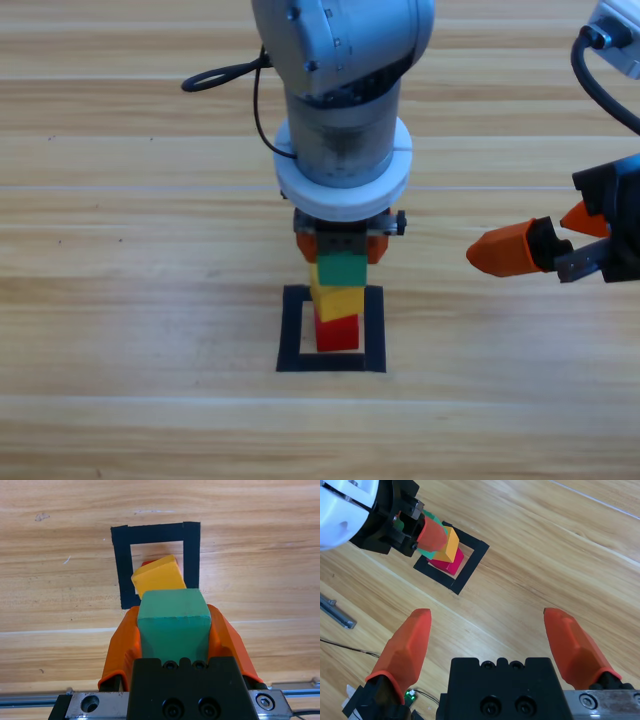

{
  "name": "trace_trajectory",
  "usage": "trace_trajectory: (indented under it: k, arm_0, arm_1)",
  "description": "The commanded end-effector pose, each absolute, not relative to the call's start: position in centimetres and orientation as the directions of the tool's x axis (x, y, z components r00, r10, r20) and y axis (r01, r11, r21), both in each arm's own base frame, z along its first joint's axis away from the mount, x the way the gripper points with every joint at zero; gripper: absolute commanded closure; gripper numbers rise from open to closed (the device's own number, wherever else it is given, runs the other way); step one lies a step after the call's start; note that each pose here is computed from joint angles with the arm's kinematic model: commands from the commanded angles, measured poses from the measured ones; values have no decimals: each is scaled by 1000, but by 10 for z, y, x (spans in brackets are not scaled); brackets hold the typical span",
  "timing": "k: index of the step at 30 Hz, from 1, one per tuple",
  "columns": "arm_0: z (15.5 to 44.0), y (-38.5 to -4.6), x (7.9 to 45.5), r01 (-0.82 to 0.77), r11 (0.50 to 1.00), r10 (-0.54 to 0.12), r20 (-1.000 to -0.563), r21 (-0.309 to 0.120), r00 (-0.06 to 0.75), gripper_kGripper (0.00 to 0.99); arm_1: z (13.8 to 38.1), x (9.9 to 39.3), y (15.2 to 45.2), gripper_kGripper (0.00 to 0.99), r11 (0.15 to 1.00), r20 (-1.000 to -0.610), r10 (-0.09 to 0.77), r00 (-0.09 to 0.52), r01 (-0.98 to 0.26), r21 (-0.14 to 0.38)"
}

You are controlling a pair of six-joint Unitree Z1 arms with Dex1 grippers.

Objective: Stack the blocks in the rectangular block: red at the bottom, yellow in the middle, green on top

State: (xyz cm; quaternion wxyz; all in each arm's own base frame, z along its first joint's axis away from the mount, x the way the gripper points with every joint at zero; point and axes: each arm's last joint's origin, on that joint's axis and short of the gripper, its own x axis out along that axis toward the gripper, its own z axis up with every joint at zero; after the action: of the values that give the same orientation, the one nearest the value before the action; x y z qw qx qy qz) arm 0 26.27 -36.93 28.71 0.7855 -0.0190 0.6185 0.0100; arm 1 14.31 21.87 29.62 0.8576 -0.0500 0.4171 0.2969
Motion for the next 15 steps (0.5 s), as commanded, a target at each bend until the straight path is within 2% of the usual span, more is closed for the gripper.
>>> trace_trajectory:
  k: [1,5,15]
  arm_0:
    - [267,-377,269,-47,999,38,-975,28,221,952]
    - [266,-374,274,-51,998,41,-975,31,218,952]
    - [255,-363,282,-44,997,75,-979,68,189,952]
  arm_1:
    - [283,150,216,0,837,-771,425,474,-530,136]
    - [282,150,216,0,836,-772,425,472,-531,136]
    - [282,149,216,0,833,-773,430,466,-535,141]
